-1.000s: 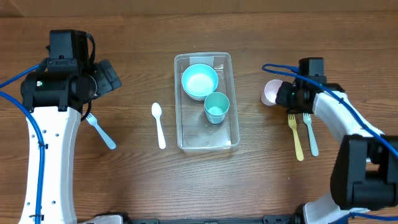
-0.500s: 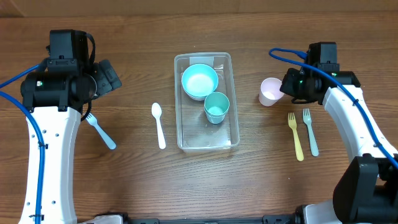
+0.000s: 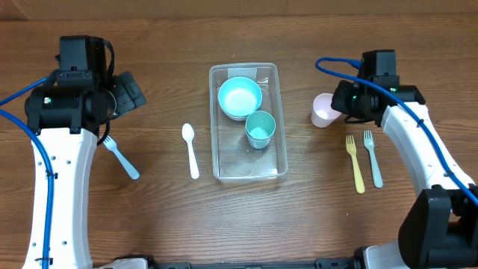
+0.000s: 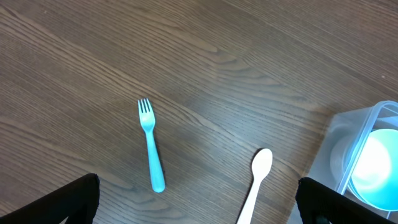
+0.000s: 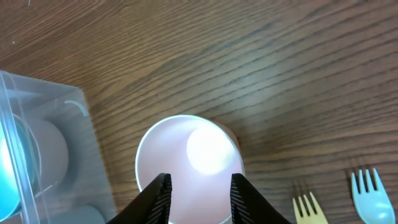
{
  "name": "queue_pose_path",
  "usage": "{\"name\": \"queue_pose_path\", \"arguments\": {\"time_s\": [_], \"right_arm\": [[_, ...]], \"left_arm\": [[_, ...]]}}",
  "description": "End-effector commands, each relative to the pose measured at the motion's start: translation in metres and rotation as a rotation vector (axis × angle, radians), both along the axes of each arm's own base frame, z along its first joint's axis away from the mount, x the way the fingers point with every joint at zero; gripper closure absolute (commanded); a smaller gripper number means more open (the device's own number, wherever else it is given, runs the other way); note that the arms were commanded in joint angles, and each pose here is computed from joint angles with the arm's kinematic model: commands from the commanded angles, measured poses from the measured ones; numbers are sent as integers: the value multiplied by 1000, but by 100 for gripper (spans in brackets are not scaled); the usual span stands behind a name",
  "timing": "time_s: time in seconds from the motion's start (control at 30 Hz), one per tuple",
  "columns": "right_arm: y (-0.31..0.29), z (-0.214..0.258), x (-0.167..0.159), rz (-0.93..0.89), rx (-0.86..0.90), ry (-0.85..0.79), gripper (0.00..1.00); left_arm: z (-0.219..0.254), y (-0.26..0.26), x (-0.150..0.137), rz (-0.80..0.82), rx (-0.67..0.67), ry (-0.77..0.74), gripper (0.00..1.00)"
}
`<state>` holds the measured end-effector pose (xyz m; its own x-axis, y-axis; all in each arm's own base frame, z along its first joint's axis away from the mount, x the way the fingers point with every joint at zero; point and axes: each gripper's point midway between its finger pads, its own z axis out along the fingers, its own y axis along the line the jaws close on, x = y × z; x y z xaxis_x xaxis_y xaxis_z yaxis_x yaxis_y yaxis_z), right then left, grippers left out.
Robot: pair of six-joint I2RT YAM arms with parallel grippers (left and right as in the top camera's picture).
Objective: Pack container
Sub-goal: 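Move the right gripper to the pink cup and grasp its rim, then stack the pink cup onto the cups in the container, release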
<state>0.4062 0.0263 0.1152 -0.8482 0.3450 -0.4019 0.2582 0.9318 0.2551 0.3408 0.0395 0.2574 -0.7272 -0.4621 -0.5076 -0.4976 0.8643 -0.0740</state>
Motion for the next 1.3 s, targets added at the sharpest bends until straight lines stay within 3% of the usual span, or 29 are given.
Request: {"name": "queue_pose_path", "arguments": {"time_s": [0.0,0.33,0.5,0.6,0.73,0.9,1.0,1.1,1.27], "right_arm": [[-5,-4,-3,-24,-29,-2,67],[-14,-57,-9,-43,-80,123,68],[-14,-59,-8,-43,-80,123,96],[-14,-56,-7,-43,-79,115,96],[-4,-15,0,-22,-75,44,96],[48,82,-5,105,-64,-99,96],[102,148,-24,242,-52,-194,96],[135,160,-41,330,-56,-200,96],[157,137,-52,392,-98,-131,96]], "left_arm": [[7,1,0,17,-15,-25,0],[7,1,0,17,-15,-25,0],[7,1,0,17,-15,-25,0],[7,1,0,17,-15,-25,0],[7,1,0,17,-15,-25,0],[7,1,0,17,-15,-25,0],[7,1,0,17,-15,-25,0],[7,1,0,17,-15,-25,0],[7,1,0,17,-15,-25,0]]}}
